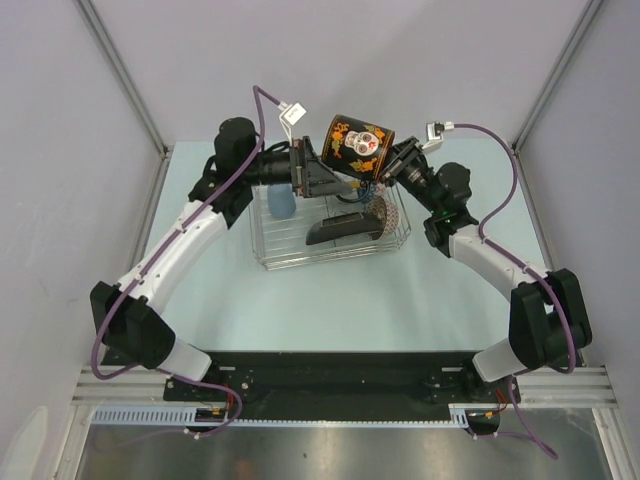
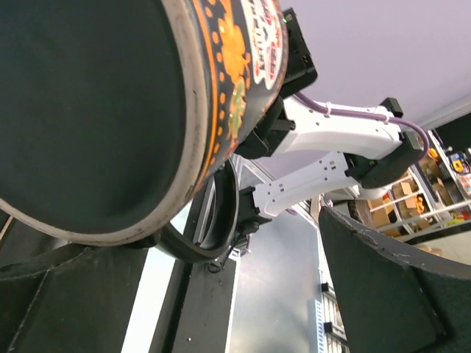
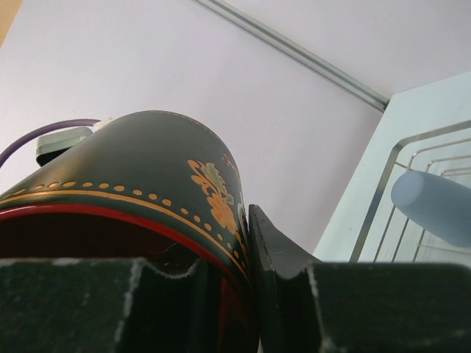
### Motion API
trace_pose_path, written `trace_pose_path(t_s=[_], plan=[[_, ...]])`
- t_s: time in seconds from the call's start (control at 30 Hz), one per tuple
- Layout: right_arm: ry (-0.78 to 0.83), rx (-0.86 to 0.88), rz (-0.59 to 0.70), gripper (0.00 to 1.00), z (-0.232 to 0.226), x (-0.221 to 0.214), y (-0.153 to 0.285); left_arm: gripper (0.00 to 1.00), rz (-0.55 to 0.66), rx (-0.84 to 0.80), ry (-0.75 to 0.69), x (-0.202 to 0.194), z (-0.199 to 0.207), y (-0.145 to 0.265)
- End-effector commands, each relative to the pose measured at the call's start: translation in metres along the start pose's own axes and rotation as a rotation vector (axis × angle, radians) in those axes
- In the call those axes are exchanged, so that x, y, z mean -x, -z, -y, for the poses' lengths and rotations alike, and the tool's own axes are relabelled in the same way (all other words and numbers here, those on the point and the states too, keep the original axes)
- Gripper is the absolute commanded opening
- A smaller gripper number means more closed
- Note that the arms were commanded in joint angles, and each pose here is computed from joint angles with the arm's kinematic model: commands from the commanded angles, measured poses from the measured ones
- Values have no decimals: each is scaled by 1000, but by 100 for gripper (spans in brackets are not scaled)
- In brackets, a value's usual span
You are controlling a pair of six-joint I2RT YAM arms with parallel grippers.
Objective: Load the mixed dishes into the dish rack
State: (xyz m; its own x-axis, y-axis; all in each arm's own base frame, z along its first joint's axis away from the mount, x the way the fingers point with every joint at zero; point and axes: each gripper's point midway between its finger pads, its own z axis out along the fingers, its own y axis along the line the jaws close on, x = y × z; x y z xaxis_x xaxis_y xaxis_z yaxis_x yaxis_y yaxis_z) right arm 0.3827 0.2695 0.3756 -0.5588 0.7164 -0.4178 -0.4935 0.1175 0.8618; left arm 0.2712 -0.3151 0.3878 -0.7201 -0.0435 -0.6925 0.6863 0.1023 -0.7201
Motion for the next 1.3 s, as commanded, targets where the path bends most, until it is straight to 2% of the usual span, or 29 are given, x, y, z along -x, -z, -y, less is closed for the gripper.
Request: trace_pose_path(t_s=[0.0, 0.4, 0.5, 0.6, 0.77, 1.03, 1.27], plan=[[107, 262, 120, 0, -90, 31, -7, 100, -6, -40, -34, -2, 11, -15], [102, 247, 92, 0, -73, 26, -17, 100, -31, -46, -25, -6, 13, -30], [110, 237, 69, 0, -68, 20, -19, 90, -35, -71, -15, -6, 18, -29], [111, 241, 39, 0, -65, 13, -19, 90, -18, -87, -41, 2, 25, -29], [136, 226, -37, 0, -55, -5, -22, 89, -7, -97, -31, 9, 28, -31], [123, 250, -168, 0, -48, -58, -33, 84, 25, -105, -35, 27, 33, -37], [5, 325, -158, 0, -49, -70, -43, 79, 38, -142, -24, 32, 44, -37]])
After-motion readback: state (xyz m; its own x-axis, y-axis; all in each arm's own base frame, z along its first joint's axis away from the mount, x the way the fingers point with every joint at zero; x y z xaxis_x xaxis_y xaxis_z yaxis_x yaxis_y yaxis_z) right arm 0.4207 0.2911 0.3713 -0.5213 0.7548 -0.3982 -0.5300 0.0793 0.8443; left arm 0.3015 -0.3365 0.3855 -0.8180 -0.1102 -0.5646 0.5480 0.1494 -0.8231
